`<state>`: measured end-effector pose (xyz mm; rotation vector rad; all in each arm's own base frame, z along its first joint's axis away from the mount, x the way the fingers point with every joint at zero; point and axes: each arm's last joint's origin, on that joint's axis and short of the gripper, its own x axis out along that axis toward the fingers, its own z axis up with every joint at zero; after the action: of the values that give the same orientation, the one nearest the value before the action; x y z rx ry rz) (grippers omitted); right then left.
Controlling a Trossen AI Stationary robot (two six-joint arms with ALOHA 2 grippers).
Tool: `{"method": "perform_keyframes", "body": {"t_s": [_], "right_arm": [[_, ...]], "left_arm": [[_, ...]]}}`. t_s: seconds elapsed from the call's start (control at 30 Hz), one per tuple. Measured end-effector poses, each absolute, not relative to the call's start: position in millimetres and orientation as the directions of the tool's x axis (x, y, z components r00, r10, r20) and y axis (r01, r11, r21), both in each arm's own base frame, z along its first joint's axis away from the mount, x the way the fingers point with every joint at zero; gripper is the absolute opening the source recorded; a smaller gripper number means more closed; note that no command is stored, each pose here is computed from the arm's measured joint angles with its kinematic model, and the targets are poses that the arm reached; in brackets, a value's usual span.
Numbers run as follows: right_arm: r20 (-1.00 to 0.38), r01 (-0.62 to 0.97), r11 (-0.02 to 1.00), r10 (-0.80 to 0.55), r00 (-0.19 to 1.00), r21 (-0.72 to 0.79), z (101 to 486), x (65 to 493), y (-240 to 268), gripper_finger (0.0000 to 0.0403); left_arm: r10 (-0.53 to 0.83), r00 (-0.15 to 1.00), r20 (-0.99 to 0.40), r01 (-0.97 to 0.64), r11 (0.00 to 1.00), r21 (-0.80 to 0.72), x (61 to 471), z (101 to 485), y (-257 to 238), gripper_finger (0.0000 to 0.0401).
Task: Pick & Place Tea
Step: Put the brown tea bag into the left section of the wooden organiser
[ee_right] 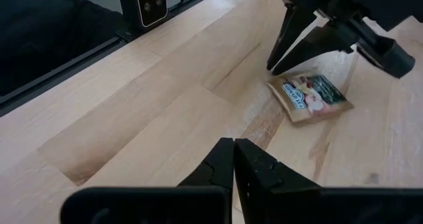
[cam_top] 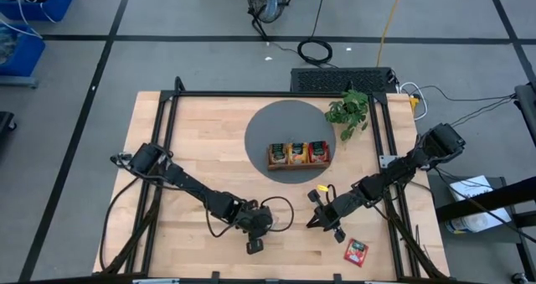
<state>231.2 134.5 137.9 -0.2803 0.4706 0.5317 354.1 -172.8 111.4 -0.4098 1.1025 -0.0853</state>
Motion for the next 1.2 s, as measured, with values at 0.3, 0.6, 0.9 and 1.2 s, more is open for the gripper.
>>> {"method": "perform_keyframes", "body": {"t_s": [0.3, 0.6, 0.9, 1.2], "right_arm": [[-0.49, -0.544, 0.828, 0.421, 0.763, -0.135, 139, 232, 135, 0.0004], [-0.49, -0.543, 0.829, 0.42, 0.764, -0.135, 139, 232, 135, 0.0004], [-0.491, -0.543, 0.829, 0.42, 0.763, -0.135, 138, 232, 135, 0.0004], [-0.457, -0.528, 0.842, 0.428, 0.78, -0.113, 142, 233, 136, 0.0004]], "left_arm": [[-0.219, 0.381, -0.899, -0.176, 0.937, -0.302, 343, 109, -174, 0.0042], [-0.145, 0.376, -0.915, -0.229, 0.943, -0.243, 346, 109, -160, 0.0042], [-0.065, 0.4, -0.914, -0.284, 0.94, -0.191, 351, 108, -146, 0.0042], [-0.069, 0.421, -0.904, -0.223, 0.959, -0.177, 349, 115, -149, 0.0042]]}}
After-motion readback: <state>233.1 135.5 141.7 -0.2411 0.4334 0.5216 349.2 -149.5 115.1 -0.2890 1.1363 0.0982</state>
